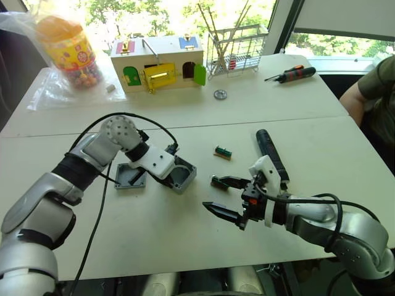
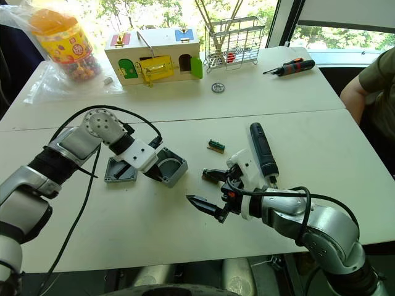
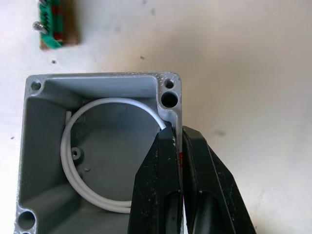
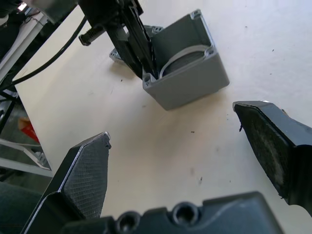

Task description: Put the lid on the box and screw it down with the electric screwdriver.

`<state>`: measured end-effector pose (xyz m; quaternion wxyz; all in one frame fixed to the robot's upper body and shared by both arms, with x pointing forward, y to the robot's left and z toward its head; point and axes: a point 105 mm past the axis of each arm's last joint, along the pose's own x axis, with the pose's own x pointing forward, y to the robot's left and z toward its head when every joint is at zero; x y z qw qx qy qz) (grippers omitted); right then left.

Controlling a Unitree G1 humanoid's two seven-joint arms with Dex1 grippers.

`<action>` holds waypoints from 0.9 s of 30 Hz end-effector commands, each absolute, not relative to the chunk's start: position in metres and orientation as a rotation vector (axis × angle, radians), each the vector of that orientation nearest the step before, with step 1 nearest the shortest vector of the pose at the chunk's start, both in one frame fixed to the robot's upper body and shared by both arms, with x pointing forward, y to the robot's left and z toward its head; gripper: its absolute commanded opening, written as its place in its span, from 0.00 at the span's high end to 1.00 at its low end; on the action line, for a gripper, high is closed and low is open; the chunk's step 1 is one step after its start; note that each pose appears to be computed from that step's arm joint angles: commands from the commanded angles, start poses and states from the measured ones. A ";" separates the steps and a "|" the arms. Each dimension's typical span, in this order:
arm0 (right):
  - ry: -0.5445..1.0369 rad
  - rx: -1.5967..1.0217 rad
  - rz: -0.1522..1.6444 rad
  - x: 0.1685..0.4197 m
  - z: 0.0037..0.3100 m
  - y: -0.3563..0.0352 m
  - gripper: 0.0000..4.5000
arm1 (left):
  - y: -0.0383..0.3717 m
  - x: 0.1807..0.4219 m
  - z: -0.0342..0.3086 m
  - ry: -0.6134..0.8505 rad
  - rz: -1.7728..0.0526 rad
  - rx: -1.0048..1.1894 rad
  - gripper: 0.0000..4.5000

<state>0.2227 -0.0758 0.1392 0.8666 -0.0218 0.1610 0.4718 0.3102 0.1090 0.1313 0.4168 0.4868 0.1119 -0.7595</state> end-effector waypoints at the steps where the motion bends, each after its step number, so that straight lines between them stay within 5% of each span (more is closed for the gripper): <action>1: 0.281 -0.043 0.991 0.219 0.150 -0.073 0.00 | 0.103 0.312 0.144 0.225 -1.932 1.260 0.99; 15: 0.293 -0.068 0.958 0.225 0.142 -0.078 0.00 | 0.111 0.318 0.137 0.264 -1.937 1.309 0.99; 18: 0.287 -0.078 0.942 0.230 0.141 -0.081 0.00 | 0.111 0.318 0.137 0.266 -1.930 1.298 0.81; 24: 0.276 -0.084 0.947 0.235 0.141 -0.082 0.00 | 0.110 0.321 0.137 0.254 -1.894 1.279 0.13; 27: 0.278 -0.090 0.958 0.234 0.141 -0.082 0.00 | 0.115 0.323 0.148 0.258 -1.850 1.250 0.13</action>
